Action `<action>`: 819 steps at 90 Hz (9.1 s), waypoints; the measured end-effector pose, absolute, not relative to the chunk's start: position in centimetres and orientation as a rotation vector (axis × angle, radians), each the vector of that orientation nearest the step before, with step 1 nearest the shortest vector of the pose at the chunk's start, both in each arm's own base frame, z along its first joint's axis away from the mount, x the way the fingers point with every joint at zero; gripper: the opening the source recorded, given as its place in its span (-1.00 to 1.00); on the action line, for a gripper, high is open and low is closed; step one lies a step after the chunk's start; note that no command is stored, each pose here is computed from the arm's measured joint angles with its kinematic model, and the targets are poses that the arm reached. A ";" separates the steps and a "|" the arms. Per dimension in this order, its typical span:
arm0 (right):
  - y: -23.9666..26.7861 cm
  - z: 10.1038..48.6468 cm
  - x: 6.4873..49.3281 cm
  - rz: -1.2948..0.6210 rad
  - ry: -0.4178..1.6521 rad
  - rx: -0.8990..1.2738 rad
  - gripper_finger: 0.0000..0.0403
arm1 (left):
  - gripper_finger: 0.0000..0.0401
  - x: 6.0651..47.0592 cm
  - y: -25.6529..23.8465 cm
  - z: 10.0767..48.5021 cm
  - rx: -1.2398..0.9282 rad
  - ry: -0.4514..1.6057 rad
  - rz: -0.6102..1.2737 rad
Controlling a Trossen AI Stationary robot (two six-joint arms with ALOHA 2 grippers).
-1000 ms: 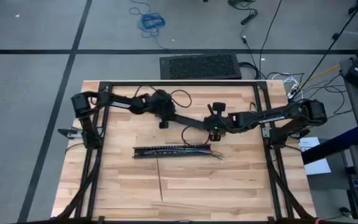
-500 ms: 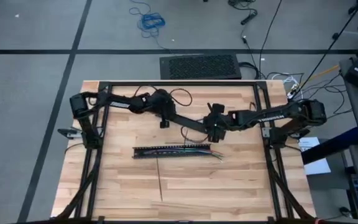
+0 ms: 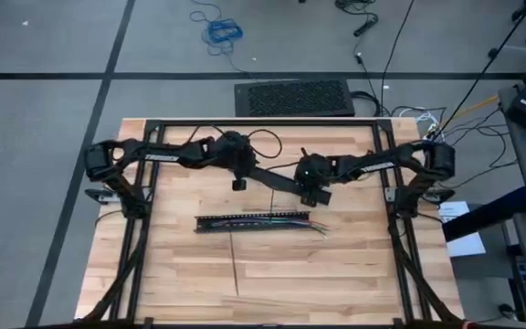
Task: Ziptie cables
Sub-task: Insert the black cable duct cover into the black cable duct
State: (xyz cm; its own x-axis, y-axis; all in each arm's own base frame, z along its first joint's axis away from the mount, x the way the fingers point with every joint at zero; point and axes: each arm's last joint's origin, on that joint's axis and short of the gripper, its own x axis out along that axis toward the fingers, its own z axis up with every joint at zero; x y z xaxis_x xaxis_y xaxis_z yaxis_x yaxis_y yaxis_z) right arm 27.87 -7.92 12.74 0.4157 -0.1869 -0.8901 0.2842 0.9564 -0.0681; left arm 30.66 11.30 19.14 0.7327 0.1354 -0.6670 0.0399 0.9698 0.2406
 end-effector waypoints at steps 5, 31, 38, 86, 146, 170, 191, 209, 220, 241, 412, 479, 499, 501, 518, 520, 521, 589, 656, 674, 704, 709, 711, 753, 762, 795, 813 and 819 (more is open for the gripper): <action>-8.3 12.1 27.9 -0.303 1.123 0.115 -0.52 | -0.41 30.6 11.4 19.1 0.255 0.766 0.082; -9.0 11.6 27.6 -0.236 1.163 0.063 -0.97 | -0.41 30.3 11.8 19.0 0.302 0.828 0.215; -8.7 12.0 27.2 -0.243 1.182 0.009 -0.99 | -0.41 30.3 11.8 18.9 0.310 0.838 0.238; -4.5 14.7 27.4 -0.326 1.167 -0.420 -1.00 | -0.41 31.1 11.9 19.4 0.214 0.693 0.169; -3.3 15.3 28.0 -0.392 1.115 -0.551 -1.00 | -0.41 31.2 11.9 15.5 -0.033 0.811 -0.024; -3.0 15.4 28.1 -0.411 1.110 -0.593 -1.00 | -0.41 31.7 12.1 13.1 -0.026 0.862 -0.041; -2.9 15.4 28.1 -0.417 1.105 -0.596 -1.00 | -0.84 32.0 11.5 12.6 0.027 0.871 -0.080; -2.5 15.6 28.0 -0.436 1.079 -0.516 -0.97 | -0.97 32.7 9.7 12.8 0.192 0.917 0.017; -1.3 18.0 28.3 -0.409 0.933 -0.403 -0.84 | -0.97 33.4 8.2 13.1 0.450 0.962 0.214; -0.2 24.6 25.5 -0.450 0.662 -0.210 -0.49 | -0.97 34.8 6.1 14.4 0.742 0.891 0.363; -8.2 27.7 25.6 -0.033 0.780 0.151 0.31 | -0.97 40.8 1.2 23.3 1.635 0.731 0.382; -9.2 26.5 23.7 -0.137 1.012 0.035 0.11 | -0.27 34.8 1.7 24.3 1.015 1.026 0.887; -9.2 26.0 22.6 -0.183 1.148 0.002 0.11 | -0.23 26.8 0.0 26.8 0.228 1.031 0.762; -9.1 25.9 22.5 -0.181 1.161 0.007 0.11 | -0.23 26.5 -0.4 26.8 0.186 1.030 0.732; -8.7 24.9 21.6 -0.163 1.255 0.039 0.11 | -0.22 27.7 -4.9 26.1 0.080 0.959 0.431; -8.7 24.8 21.6 -0.163 1.257 0.040 0.11 | -0.22 28.1 -5.4 25.7 0.092 0.955 0.399; -8.7 24.7 21.5 -0.162 1.259 0.040 0.11 | -0.22 28.4 -5.7 25.5 0.096 0.953 0.385; -6.5 22.7 21.2 -0.127 1.233 0.046 0.10 | -0.23 34.4 -9.2 15.6 -0.005 1.094 0.149; -6.2 22.7 21.6 -0.134 1.194 0.056 0.10 | -0.52 27.7 -4.2 16.0 -0.065 1.181 0.446; -6.3 23.0 22.2 -0.091 1.123 0.039 0.10 | -0.52 24.8 -4.0 19.6 -0.007 1.086 0.401; -6.3 20.8 24.6 0.039 1.143 -0.120 0.10 | -0.52 25.3 -4.1 23.1 -0.040 0.702 0.291; -6.4 20.4 24.8 0.039 1.149 -0.119 0.10 | -0.52 25.6 -4.1 23.0 -0.036 0.691 0.289; -6.4 20.3 24.9 0.039 1.151 -0.119 0.10 | -0.52 25.7 -4.1 22.9 -0.029 0.694 0.288; -7.8 18.1 26.8 0.050 1.136 -0.171 0.10 | -0.52 26.5 -4.1 21.4 0.038 0.755 0.286; -7.9 18.0 26.8 0.052 1.137 -0.172 0.10 | -0.52 26.5 -4.1 21.4 0.045 0.757 0.281; -8.1 17.0 27.1 0.073 1.167 -0.167 0.10 | -0.52 28.0 -3.0 21.6 0.110 0.665 0.235; -8.2 16.1 27.5 0.072 1.179 -0.160 0.10 | -0.52 29.9 -1.7 19.7 0.121 0.672 0.223; -8.3 16.1 27.5 0.072 1.178 -0.160 0.10 | -0.52 30.3 -1.1 18.9 0.119 0.686 0.240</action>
State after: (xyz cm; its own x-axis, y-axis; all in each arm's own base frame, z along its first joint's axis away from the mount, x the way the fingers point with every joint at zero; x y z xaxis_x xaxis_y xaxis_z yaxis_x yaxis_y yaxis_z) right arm 27.48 -8.25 16.08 0.3819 -0.0272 -0.9238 -0.1398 0.9864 -0.0868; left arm 30.32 -1.14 18.92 0.7473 0.2581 -0.6123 -0.1802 0.9657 0.1871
